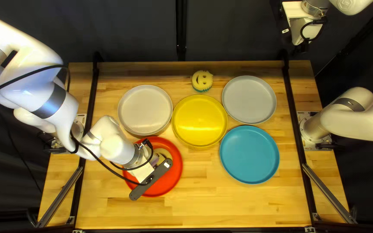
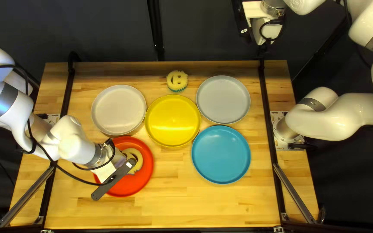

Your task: Pick up sponge and scrub the plate

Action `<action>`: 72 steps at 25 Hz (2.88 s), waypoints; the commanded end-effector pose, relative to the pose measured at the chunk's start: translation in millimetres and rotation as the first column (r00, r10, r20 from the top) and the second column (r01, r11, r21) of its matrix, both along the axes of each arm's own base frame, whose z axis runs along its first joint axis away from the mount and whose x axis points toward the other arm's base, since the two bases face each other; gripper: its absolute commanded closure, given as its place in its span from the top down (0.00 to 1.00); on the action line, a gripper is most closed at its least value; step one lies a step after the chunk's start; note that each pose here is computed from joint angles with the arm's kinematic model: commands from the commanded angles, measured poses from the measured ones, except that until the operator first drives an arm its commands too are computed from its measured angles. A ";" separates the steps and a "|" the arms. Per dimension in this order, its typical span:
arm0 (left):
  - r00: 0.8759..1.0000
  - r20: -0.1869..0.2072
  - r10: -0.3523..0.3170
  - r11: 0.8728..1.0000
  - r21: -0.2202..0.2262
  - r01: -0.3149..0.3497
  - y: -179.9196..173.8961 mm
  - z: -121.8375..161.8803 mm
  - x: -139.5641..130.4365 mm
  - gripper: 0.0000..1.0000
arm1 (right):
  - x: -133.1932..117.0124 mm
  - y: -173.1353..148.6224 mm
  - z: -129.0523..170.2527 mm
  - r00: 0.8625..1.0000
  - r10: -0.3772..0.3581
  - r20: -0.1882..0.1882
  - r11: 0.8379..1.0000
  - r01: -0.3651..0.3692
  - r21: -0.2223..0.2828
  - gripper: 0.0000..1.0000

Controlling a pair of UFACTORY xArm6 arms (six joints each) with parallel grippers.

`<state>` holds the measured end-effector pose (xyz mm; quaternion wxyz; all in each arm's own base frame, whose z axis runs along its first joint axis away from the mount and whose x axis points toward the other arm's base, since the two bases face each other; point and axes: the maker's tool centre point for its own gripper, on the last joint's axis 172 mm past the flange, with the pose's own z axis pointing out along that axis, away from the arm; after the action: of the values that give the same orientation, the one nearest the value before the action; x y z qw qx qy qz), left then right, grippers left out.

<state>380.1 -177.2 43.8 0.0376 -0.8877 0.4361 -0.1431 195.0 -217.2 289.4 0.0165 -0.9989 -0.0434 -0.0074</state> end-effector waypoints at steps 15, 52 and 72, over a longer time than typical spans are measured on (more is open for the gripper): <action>0.998 -0.027 -0.052 0.998 0.026 0.053 -53.0 -2.7 5.5 0.00 | 0.0 0.0 0.0 1.000 0.000 0.000 1.000 0.000 0.000 1.00; 0.999 -0.024 -0.023 1.000 0.013 0.023 -31.7 -8.4 7.8 0.00 | 0.0 0.0 0.0 1.000 0.000 0.000 1.000 0.000 0.000 1.00; 0.999 -0.038 -0.004 1.000 0.011 0.005 -25.7 -9.6 -31.7 0.00 | 0.0 0.0 0.0 1.000 0.000 0.000 1.000 0.000 0.000 1.00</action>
<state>358.6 -200.1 34.5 0.0357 -0.8868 0.4431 -0.1266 195.0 -217.2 289.4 0.0165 -0.9989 -0.0434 -0.0074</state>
